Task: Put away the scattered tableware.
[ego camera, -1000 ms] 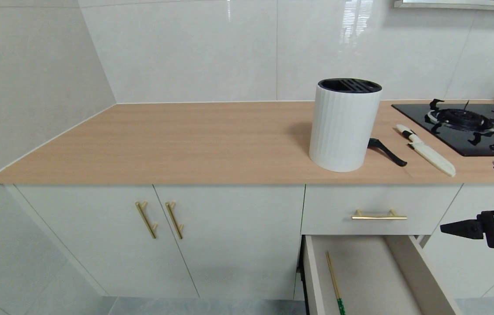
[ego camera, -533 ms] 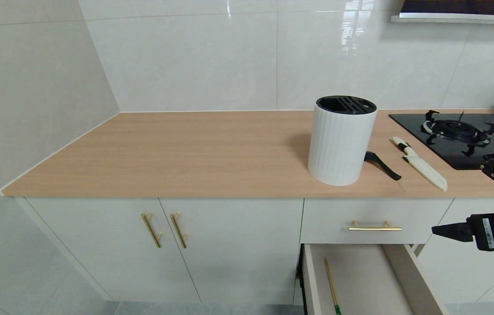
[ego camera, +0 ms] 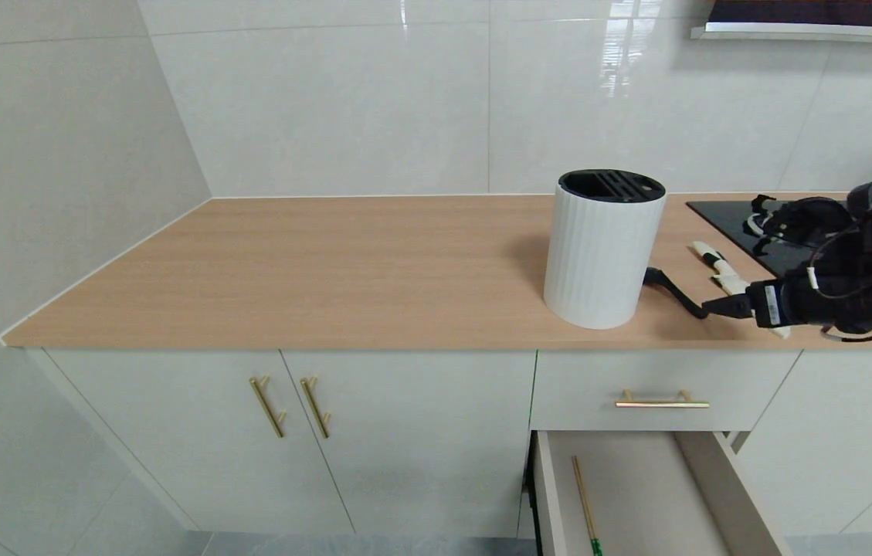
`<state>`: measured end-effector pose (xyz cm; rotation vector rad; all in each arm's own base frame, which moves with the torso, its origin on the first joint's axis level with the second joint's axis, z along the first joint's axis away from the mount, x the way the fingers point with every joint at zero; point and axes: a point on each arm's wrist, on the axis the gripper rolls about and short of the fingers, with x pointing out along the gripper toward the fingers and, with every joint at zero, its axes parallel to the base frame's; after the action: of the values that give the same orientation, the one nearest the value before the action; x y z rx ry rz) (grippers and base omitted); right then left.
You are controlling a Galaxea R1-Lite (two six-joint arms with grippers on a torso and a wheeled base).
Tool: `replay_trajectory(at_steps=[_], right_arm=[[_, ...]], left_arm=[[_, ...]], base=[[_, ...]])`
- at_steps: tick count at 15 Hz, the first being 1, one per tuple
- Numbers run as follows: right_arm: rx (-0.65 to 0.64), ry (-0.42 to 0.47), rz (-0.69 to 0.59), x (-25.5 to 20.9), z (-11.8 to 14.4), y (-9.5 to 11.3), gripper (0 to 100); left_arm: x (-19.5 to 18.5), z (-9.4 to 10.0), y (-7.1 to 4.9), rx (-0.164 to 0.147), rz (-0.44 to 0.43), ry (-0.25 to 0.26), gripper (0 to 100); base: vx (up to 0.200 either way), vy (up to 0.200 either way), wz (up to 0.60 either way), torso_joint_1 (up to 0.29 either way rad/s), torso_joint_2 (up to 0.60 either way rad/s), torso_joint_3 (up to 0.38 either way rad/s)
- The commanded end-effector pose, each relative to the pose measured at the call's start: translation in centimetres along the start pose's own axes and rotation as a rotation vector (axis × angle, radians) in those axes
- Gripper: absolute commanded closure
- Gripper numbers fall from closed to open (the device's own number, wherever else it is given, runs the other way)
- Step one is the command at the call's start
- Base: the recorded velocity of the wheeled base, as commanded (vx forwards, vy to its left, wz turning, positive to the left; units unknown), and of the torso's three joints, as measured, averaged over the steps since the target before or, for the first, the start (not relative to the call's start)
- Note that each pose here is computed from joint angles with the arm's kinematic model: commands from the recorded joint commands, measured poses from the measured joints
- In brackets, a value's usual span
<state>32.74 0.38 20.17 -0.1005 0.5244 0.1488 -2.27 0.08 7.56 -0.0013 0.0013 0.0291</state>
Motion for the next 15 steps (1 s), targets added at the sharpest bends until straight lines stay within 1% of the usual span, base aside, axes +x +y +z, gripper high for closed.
replay_trajectory(at_steps=[1, 2, 4, 5, 8, 10, 15], right_arm=[[-0.014, 0.028, 0.015, 7.6, 0.5, -1.6, 0], [-0.012, 0.015, 0.029, 8.7, 0.9, -1.9, 0], [-0.007, 0.016, 0.069, 9.8, 0.7, -1.9, 0], [-0.006, 0.023, 0.069, 10.4, 0.3, -1.9, 0], [-0.011, -0.009, 0.064, 11.7, 0.0, -2.1, 0], [-0.013, -0.02, 0.059, 12.2, -0.2, -2.1, 0], [-0.012, -0.013, 0.059, 12.5, -0.4, -2.1, 0]], left_arm=[[0.0, 0.0, 0.0, 0.0, 0.0, 0.002, 0], [0.0, 0.0, 0.0, 0.0, 0.0, 0.0, 0], [0.0, 0.0, 0.0, 0.0, 0.0, -0.001, 0], [0.0, 0.0, 0.0, 0.0, 0.002, 0.002, 0], [0.0, 0.0, 0.0, 0.0, 0.002, 0.0, 0], [0.0, 0.0, 0.0, 0.0, 0.002, 0.002, 0], [0.0, 0.0, 0.0, 0.0, 0.002, 0.0, 0]], base=[[0.0, 0.0, 0.0, 0.0, 0.0, 0.0], [0.0, 0.0, 0.0, 0.0, 0.0, 0.0], [0.0, 0.0, 0.0, 0.0, 0.0, 0.0], [0.0, 0.0, 0.0, 0.0, 0.0, 0.0], [0.0, 0.0, 0.0, 0.0, 0.0, 0.0], [0.0, 0.0, 0.0, 0.0, 0.0, 0.0], [0.0, 0.0, 0.0, 0.0, 0.0, 0.0]])
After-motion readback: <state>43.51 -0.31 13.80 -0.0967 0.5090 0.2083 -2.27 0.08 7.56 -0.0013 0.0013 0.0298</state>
